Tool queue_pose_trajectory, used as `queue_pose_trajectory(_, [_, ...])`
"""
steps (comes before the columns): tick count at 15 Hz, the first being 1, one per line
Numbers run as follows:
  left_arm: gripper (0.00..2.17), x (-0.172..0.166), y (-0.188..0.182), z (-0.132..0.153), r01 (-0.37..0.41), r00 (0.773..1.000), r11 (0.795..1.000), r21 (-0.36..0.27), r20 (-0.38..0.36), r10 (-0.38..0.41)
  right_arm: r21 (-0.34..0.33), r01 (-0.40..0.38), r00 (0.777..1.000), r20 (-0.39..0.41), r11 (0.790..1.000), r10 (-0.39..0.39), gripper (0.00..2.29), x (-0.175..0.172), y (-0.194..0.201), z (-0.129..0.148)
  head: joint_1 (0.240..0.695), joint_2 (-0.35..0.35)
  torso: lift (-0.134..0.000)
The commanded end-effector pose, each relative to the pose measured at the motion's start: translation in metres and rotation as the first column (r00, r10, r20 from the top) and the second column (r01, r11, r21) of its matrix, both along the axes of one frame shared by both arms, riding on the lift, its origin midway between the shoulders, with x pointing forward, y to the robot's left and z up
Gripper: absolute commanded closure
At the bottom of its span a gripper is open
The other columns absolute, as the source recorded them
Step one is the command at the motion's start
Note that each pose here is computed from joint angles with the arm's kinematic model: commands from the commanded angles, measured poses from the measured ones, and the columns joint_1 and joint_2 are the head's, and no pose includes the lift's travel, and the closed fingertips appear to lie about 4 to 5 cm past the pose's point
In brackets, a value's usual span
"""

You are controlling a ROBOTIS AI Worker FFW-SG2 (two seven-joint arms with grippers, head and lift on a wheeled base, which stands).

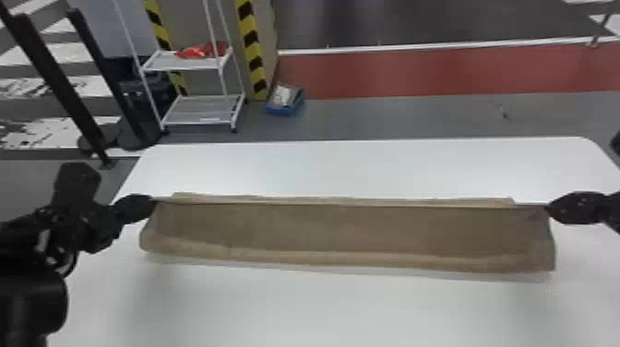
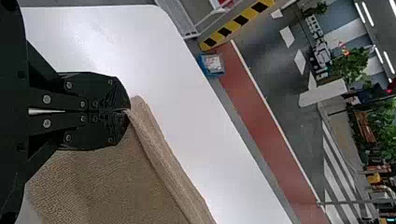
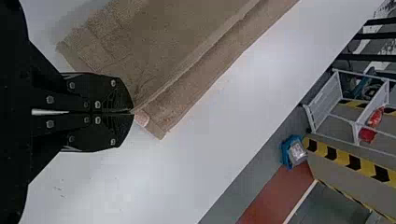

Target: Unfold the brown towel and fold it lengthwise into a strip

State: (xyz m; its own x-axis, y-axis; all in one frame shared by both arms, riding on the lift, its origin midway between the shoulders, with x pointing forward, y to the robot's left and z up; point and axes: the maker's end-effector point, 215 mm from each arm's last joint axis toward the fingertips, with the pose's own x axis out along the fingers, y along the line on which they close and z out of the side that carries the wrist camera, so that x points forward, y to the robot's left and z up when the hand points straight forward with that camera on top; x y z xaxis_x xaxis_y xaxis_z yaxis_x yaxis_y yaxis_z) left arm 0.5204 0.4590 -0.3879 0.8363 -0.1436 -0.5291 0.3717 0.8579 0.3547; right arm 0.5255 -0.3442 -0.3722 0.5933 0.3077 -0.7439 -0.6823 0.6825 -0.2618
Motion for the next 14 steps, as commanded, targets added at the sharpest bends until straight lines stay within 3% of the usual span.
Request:
queue_pose_trajectory(1, [2.13,0.011,-0.002,-0.005,-0.006,1.0,1.0,-0.006,-0.025,0.006,-0.016,-0.006,1.0,-0.005,1.0,0.006,2.25,0.01,0.004,0.001,0.695,0.121,-0.126])
queue_pose_trajectory(3, [2.13,0.018,-0.006,-0.007,-0.003,1.0,1.0,-0.007,-0.031,0.003,-0.028,-0.01,1.0,-0.003,1.0,0.01,2.25,0.015,0.007,0.0,0.695,0.119,-0.126])
queue_pose_trajectory(4, [2.0,0.021,-0.007,-0.008,-0.012,1.0,1.0,-0.001,-0.024,0.012,-0.042,0.0,1.0,0.005,0.999,0.0,2.12,0.02,0.006,-0.002,0.695,0.119,-0.126])
queue_pose_trajectory(5, [1.38,0.023,-0.005,-0.008,-0.029,1.0,1.0,0.003,-0.012,0.029,-0.056,0.018,1.0,0.018,0.998,-0.017,1.76,0.026,0.006,-0.005,0.695,0.118,-0.126])
queue_pose_trajectory(6, [0.48,0.023,-0.003,-0.009,-0.046,0.999,0.999,0.002,-0.007,0.046,-0.058,0.033,0.999,0.026,0.998,-0.032,1.19,0.03,0.007,-0.009,0.695,0.117,-0.126])
queue_pose_trajectory(7, [0.0,0.023,-0.003,-0.014,-0.059,0.998,0.998,-0.001,-0.019,0.059,-0.076,0.078,0.996,0.038,0.994,-0.075,0.32,0.035,0.003,-0.015,0.695,0.116,-0.126])
queue_pose_trajectory(8, [0.0,0.023,0.003,-0.016,-0.093,0.996,0.996,0.006,-0.016,0.093,-0.129,0.136,0.99,0.063,0.982,-0.129,0.0,0.043,-0.005,-0.024,0.695,0.116,-0.126])
queue_pose_trajectory(9, [0.0,0.023,0.005,-0.017,-0.103,0.995,0.995,0.003,-0.015,0.103,-0.166,0.173,0.983,0.097,0.971,-0.159,0.0,0.05,-0.011,-0.023,0.695,0.114,-0.126])
queue_pose_trajectory(14, [0.03,0.021,0.018,-0.016,-0.157,0.988,0.988,-0.01,0.009,0.157,-0.168,0.322,0.944,0.129,0.932,-0.303,0.05,0.055,-0.042,-0.024,0.695,0.095,-0.126])
